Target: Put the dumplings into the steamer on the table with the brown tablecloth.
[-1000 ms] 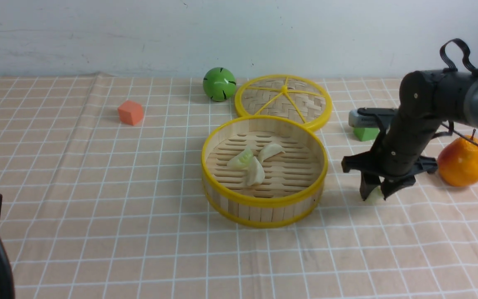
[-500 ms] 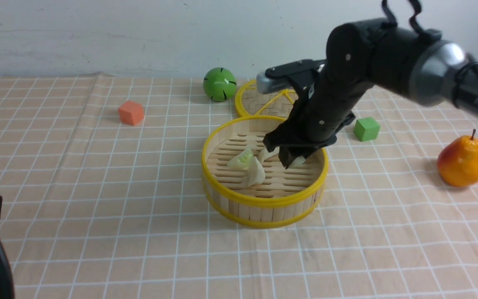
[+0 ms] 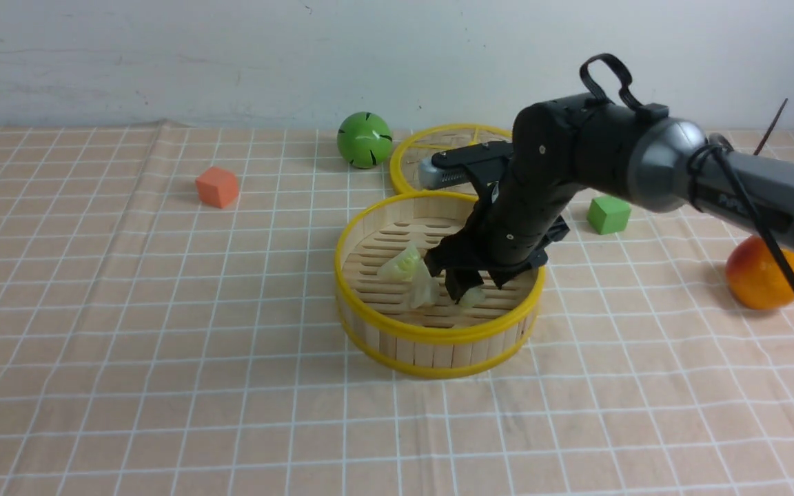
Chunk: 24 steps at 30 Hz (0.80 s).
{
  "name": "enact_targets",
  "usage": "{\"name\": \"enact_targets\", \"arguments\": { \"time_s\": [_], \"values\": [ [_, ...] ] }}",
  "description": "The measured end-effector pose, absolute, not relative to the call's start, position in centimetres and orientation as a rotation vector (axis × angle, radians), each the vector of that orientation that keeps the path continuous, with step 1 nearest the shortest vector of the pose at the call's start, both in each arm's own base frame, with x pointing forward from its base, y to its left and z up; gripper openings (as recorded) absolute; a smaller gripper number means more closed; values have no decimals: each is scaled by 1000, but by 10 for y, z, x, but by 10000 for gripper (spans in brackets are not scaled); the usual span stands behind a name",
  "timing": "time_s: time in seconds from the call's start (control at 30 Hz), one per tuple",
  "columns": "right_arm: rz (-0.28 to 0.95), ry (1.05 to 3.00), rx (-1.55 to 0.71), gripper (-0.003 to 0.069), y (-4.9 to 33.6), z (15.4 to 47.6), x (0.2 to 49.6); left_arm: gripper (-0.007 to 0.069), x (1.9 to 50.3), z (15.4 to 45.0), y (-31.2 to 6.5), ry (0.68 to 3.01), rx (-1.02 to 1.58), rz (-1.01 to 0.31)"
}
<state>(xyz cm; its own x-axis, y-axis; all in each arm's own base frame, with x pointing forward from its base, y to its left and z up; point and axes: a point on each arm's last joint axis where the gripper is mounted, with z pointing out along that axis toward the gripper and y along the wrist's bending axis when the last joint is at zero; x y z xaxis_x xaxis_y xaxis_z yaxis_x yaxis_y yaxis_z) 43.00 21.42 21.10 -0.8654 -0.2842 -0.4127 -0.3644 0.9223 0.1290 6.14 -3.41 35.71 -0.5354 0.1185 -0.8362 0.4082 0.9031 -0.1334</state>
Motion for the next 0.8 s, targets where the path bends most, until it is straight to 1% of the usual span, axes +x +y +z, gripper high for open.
{"name": "enact_targets", "arguments": {
  "time_s": [0.07, 0.1, 0.13, 0.17, 0.2, 0.27, 0.33, 0.4, 0.43, 0.47, 0.53, 0.6, 0.63, 0.67, 0.73, 0.8],
  "values": [
    [285, 2702, -481, 469, 212, 225, 425, 0, 51, 340, -28, 2095, 372, -400],
    [292, 2700, -483, 456, 211, 236, 421, 1, 46, 328, -25, 2089, 371, -403],
    [306, 2689, -481, 449, 210, 247, 417, 1, 43, 322, -24, 2076, 366, -409],
    [308, 2688, -481, 442, 210, 249, 416, 1, 41, 321, -22, 2065, 363, -413],
    [349, 2667, -478, 403, 207, 274, 406, 2, 34, 306, -19, 2043, 337, -437],
    [394, 2630, -495, 368, 205, 297, 396, 3, 29, 297, -15, 2008, 308, -464],
    [434, 2566, -552, 302, 204, 324, 381, 3, 24, 289, -13, 1954, 268, -501],
    [446, 2512, -611, 233, 201, 344, 362, 5, 22, 283, -11, 1903, 237, -529],
    [448, 2504, -615, 226, 200, 348, 358, 6, 22, 283, -11, 1895, 234, -533],
    [446, 2481, -642, 177, 197, 356, 346, 6, 21, 280, -10, 1874, 227, -541],
    [453, 2450, -651, 111, 191, 364, 327, 8, 21, 276, -11, 1867, 221, -546],
    [456, 2402, -638, 57, 180, 370, 306, 11, 22, 273, -11, 1870, 219, -548],
    [458, 2381, -633, 47, 177, 374, 299, 13, 23, 273, -11, 1871, 219, -548],
    [454, 2335, -623, 6, 166, 374, 281, 15, 23, 273, -11, 1871, 218, -548],
    [453, 2255, -597, -18, 152, 377, 257, 18, 23, 273, -11, 1871, 217, -550],
    [455, 2208, -579, -21, 143, 378, 241, 18, 23, 273, -11, 1871, 217, -550]
  ]
}}
